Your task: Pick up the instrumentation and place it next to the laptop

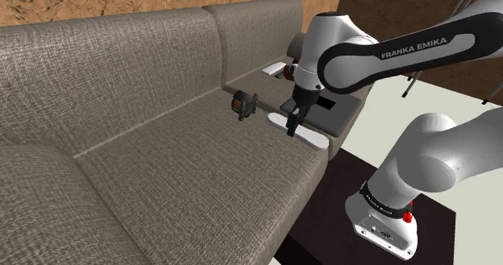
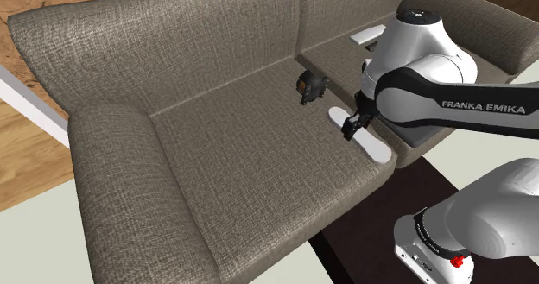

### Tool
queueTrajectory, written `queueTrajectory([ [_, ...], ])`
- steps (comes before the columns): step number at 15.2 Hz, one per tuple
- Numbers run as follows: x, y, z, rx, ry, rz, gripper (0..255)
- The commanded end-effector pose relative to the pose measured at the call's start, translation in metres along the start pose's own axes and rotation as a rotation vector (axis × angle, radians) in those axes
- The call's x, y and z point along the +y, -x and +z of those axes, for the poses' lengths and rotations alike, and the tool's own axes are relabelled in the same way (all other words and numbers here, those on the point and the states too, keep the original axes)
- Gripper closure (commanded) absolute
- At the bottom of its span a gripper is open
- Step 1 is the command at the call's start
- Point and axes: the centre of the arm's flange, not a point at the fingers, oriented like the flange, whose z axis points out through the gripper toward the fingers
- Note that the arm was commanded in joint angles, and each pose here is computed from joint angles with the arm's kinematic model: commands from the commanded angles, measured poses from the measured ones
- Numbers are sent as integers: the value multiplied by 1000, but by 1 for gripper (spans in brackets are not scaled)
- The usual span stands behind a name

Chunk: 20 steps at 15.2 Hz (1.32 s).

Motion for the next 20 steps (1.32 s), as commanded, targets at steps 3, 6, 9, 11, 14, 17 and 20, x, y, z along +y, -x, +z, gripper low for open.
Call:
queueTrajectory([
  [3, 0, 0, 20, 1, 0, 0, 255],
  [6, 0, 0, 36, 1, 0, 0, 255],
  [9, 1, 0, 52, 1, 0, 0, 255],
  [11, 1, 0, 63, 1, 0, 0, 255],
  [14, 1, 0, 63, 1, 0, 0, 255],
  [17, 1, 0, 63, 1, 0, 0, 255],
  [20, 1, 0, 63, 1, 0, 0, 0],
])
